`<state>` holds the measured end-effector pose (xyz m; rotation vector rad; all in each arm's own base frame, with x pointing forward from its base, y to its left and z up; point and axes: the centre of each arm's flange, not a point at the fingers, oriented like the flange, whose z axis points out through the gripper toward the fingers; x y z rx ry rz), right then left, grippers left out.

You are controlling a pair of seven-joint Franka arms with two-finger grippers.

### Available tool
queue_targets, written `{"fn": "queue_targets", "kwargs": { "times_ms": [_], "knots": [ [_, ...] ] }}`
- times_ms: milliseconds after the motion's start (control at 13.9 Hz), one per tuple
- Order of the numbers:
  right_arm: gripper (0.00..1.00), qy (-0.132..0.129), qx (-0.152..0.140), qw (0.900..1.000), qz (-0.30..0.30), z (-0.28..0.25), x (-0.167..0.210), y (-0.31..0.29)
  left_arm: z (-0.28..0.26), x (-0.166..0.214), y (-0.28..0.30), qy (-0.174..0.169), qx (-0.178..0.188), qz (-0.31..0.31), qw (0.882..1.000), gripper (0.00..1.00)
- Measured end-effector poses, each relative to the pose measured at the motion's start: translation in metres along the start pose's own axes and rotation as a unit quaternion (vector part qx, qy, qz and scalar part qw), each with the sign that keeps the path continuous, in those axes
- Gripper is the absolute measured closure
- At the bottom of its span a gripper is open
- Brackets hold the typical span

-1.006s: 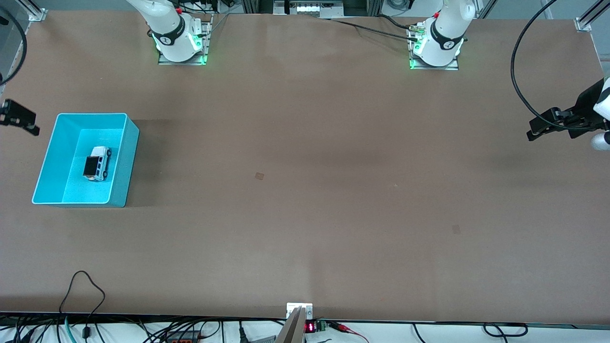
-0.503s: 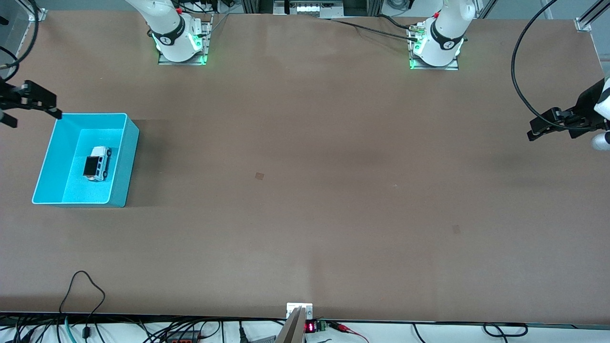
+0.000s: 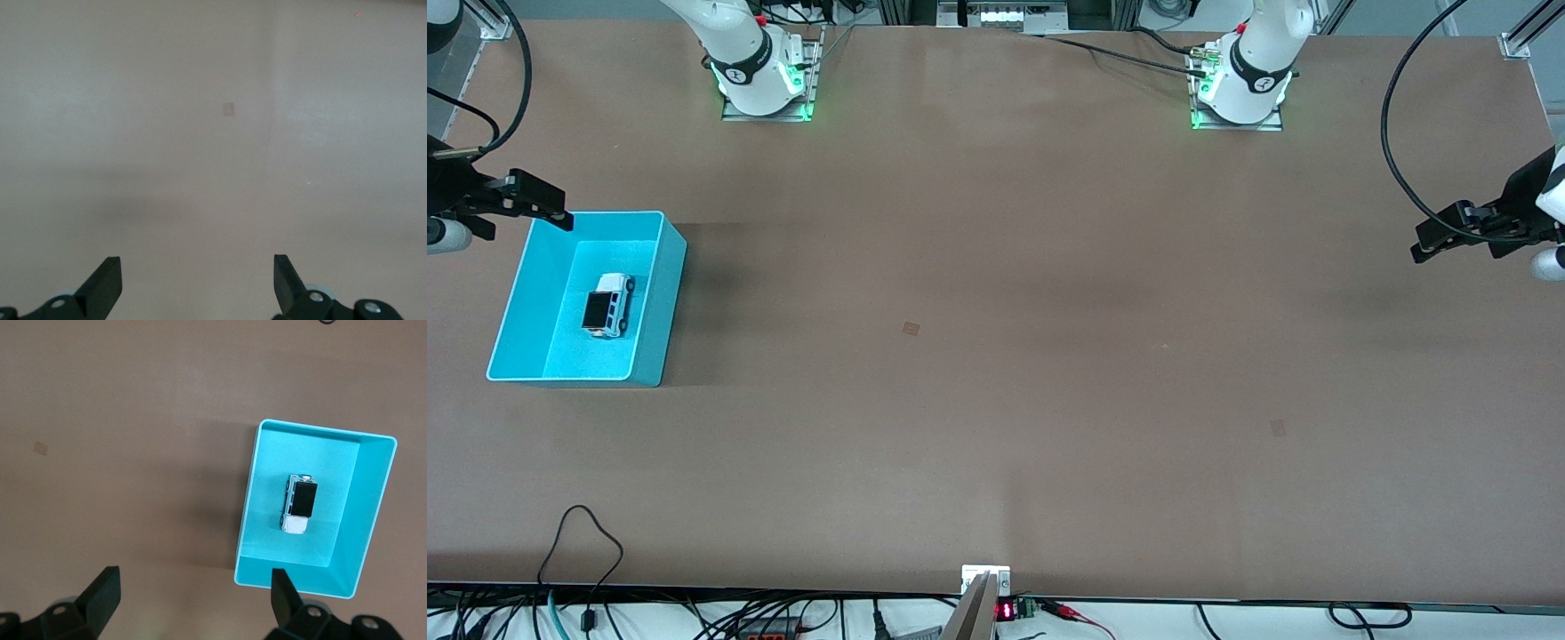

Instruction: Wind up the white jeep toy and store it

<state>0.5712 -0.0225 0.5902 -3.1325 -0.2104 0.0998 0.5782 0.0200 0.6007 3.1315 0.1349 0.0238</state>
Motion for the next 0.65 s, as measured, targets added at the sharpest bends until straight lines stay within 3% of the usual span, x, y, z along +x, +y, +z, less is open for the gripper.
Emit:
{"fn": "queue_targets", "kwargs": {
  "times_ms": [647],
  "knots": [
    [0.00, -0.004, -0.008, 0.998, 0.066, 0.0041, 0.0041, -0.0108, 0.0000, 0.0000, 0.0000, 0.000, 0.000, 0.000, 1.000, 0.00]
  ]
}}
